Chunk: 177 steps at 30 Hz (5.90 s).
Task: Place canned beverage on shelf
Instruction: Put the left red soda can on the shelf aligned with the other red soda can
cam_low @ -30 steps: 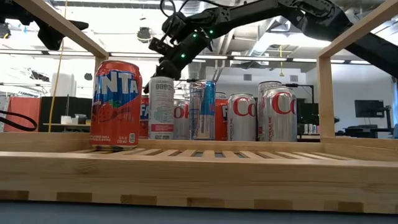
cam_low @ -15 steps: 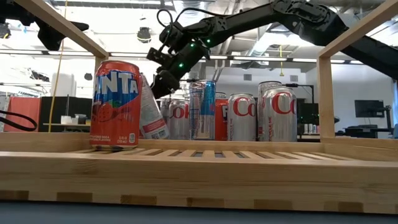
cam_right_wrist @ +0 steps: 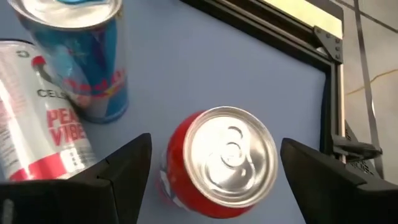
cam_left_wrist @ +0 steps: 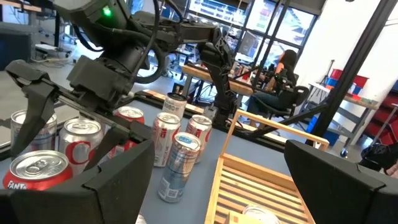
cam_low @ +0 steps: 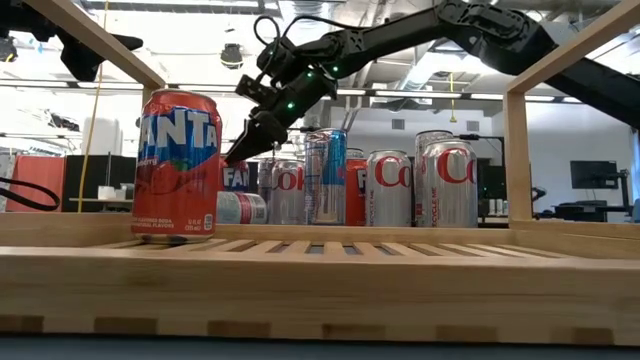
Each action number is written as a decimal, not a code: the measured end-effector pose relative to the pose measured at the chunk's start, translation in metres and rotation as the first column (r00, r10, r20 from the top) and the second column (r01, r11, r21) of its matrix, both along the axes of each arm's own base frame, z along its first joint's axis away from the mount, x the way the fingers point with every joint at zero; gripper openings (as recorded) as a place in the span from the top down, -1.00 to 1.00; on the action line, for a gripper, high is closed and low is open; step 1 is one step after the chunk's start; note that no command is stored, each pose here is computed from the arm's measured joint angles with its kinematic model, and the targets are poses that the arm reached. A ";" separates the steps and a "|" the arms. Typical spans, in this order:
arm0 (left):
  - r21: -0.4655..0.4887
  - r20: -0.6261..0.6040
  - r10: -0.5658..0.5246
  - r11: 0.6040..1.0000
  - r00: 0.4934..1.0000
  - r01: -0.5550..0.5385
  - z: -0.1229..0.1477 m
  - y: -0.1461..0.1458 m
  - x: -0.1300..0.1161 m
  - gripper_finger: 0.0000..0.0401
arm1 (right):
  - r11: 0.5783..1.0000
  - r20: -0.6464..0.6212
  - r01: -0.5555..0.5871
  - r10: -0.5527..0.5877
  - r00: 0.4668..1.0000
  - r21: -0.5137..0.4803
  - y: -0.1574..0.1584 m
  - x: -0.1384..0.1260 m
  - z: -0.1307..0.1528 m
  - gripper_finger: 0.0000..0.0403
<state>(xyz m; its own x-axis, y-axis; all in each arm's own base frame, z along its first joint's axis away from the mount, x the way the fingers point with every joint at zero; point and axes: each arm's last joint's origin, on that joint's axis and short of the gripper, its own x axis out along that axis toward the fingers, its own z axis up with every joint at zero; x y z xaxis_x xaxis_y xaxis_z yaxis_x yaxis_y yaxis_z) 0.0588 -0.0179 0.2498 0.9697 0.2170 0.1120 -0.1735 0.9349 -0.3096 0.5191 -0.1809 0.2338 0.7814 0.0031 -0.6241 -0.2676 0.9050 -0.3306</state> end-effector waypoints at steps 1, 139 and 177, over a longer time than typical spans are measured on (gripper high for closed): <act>0.000 0.000 0.000 1.000 1.000 0.000 0.000 0.000 0.000 -0.74 | 1.000 0.008 -0.004 0.004 1.000 0.001 0.000 0.000 0.001 -0.64; -0.021 0.004 0.013 1.000 1.000 -0.013 0.000 0.000 0.000 -0.74 | 0.662 -0.047 0.724 -0.731 0.681 0.197 0.131 -0.094 0.165 -0.18; -0.211 0.052 -0.038 0.976 0.998 0.048 0.000 -0.001 0.000 -0.74 | 0.416 -0.191 0.714 -0.775 0.602 0.563 0.395 -0.057 0.034 -0.18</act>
